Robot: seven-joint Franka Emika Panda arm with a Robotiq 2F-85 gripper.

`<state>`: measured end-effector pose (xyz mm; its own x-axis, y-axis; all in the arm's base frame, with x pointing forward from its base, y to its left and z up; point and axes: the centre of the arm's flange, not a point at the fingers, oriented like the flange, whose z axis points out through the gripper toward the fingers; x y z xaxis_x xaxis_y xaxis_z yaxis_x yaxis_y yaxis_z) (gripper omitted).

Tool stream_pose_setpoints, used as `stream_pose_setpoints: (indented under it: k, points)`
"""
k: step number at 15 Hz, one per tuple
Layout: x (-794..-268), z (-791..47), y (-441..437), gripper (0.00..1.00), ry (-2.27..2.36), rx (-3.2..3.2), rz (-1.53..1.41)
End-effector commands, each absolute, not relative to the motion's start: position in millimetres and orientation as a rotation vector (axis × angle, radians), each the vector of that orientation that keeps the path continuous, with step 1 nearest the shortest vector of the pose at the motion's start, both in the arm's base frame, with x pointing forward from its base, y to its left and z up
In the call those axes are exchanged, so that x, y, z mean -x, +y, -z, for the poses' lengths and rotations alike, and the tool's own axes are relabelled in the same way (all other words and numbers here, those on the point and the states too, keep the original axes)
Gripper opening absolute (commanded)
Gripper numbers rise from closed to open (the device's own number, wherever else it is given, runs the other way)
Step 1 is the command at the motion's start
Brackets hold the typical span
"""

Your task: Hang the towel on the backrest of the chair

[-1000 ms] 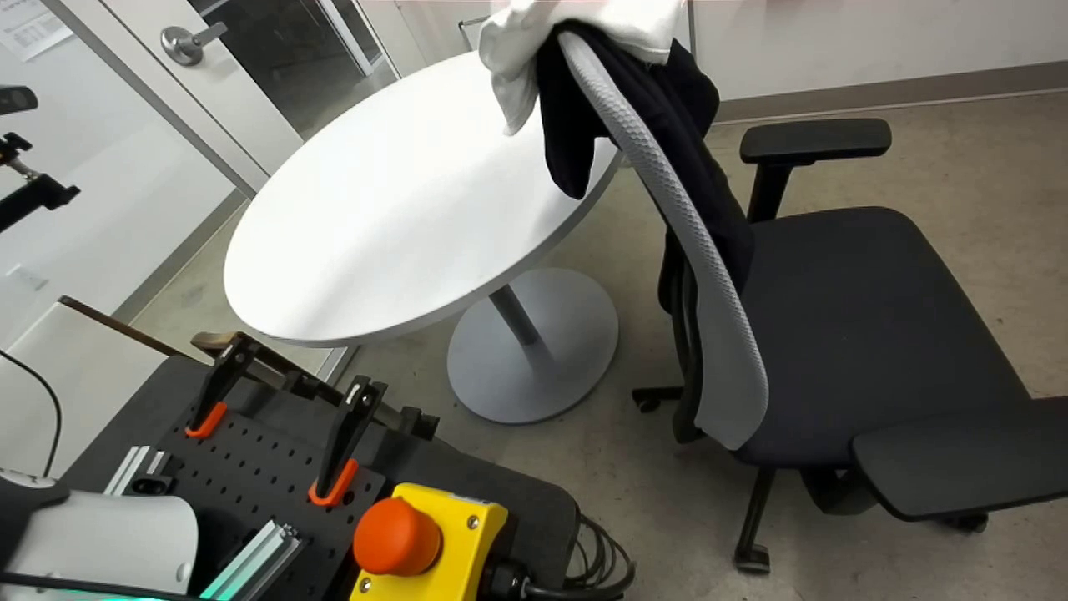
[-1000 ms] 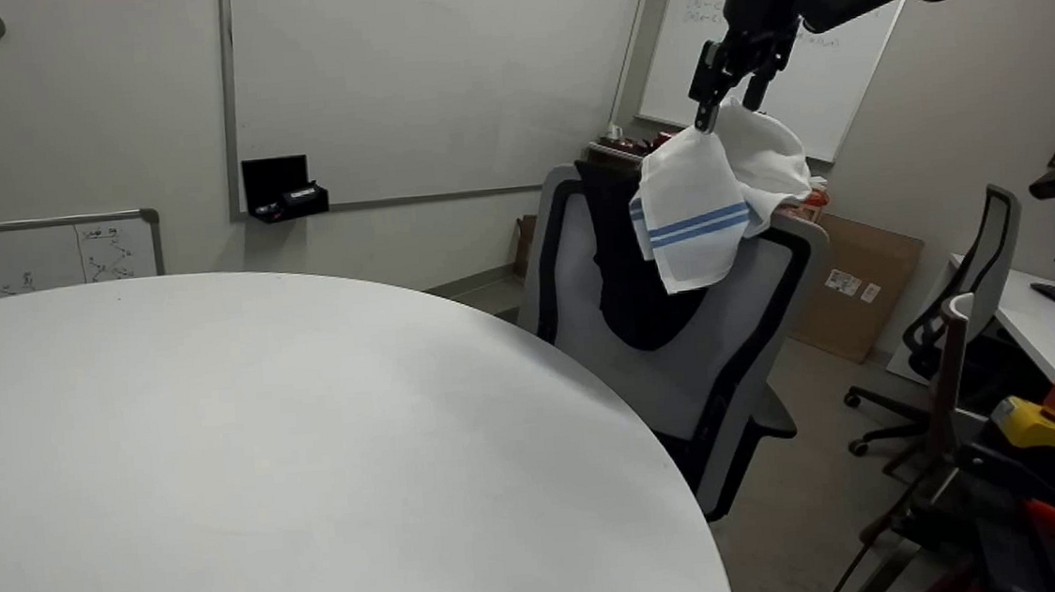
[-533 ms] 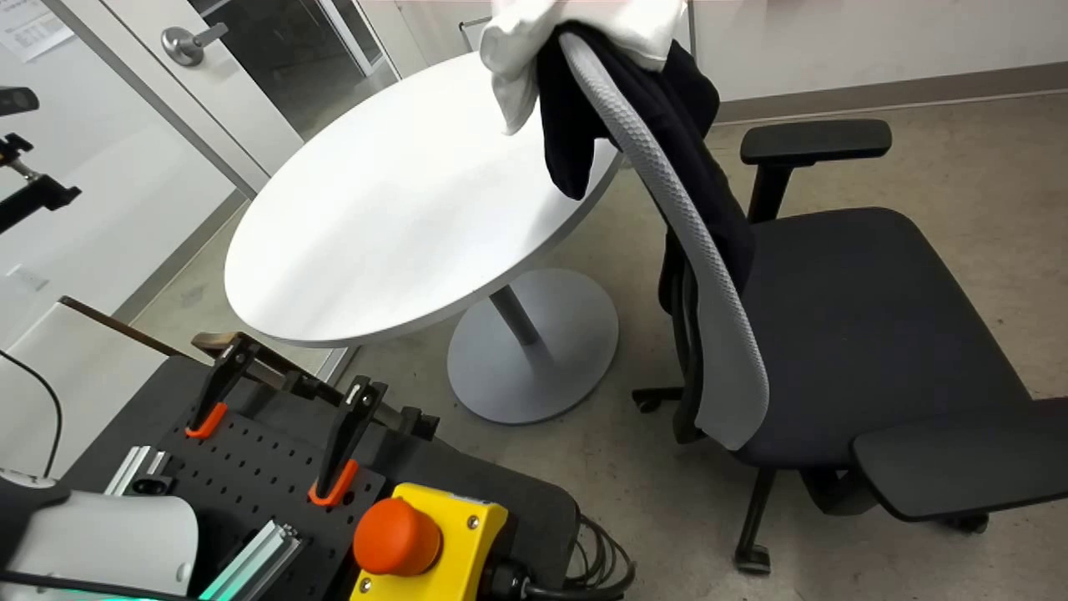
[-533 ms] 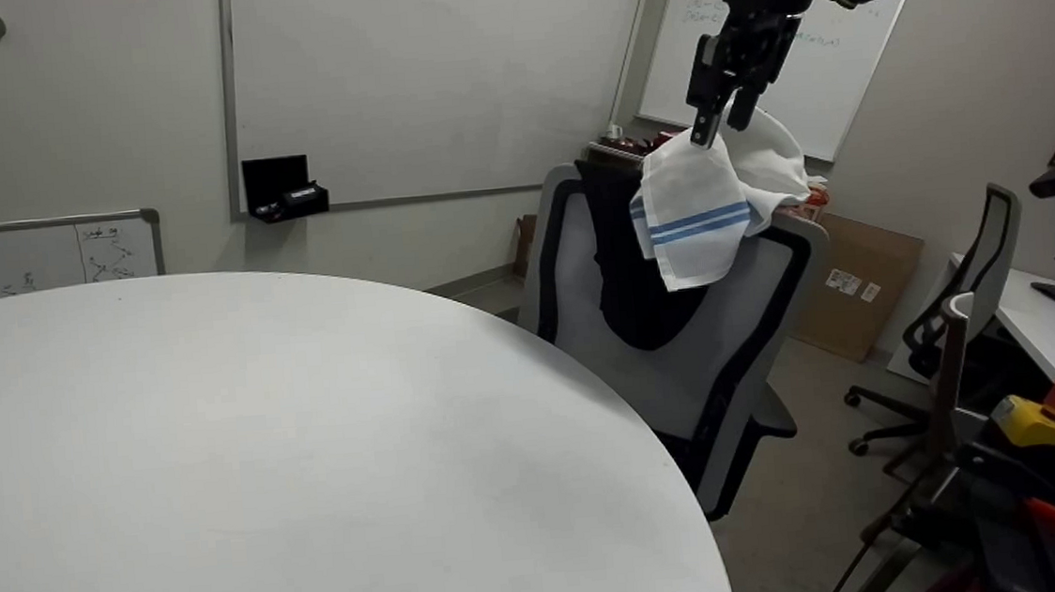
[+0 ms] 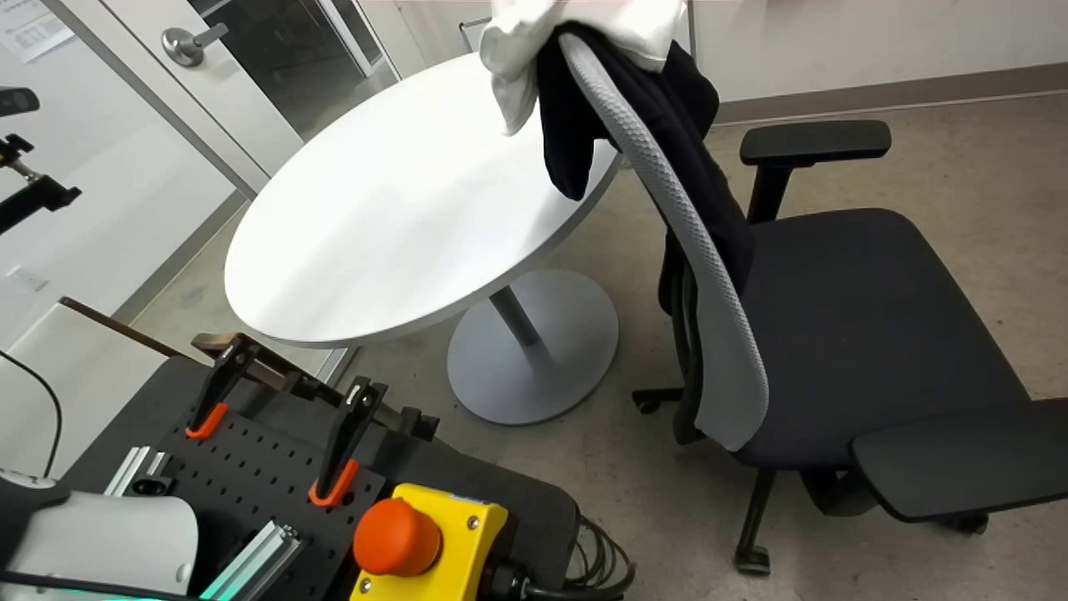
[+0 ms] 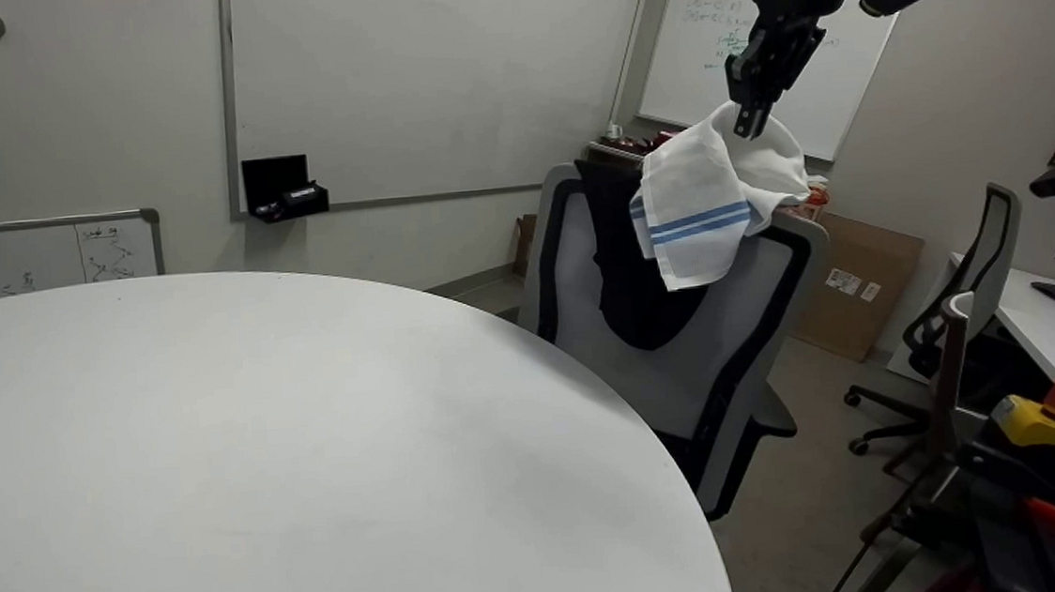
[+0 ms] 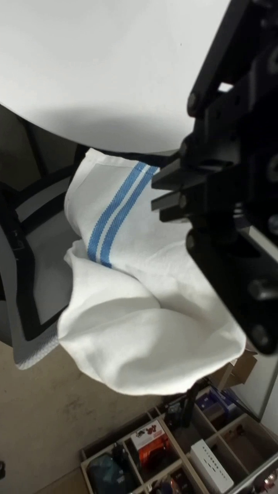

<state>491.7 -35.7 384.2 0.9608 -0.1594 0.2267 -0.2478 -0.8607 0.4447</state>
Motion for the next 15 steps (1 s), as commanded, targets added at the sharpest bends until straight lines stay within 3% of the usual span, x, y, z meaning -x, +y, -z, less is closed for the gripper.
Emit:
stream_pose_setpoints:
  k: [1, 15]
  points:
    - [-480, -388, -55, 0.0, -0.375, -2.55, -0.342]
    - [-477, -381, -159, 0.0, -0.728, -2.357, -0.507]
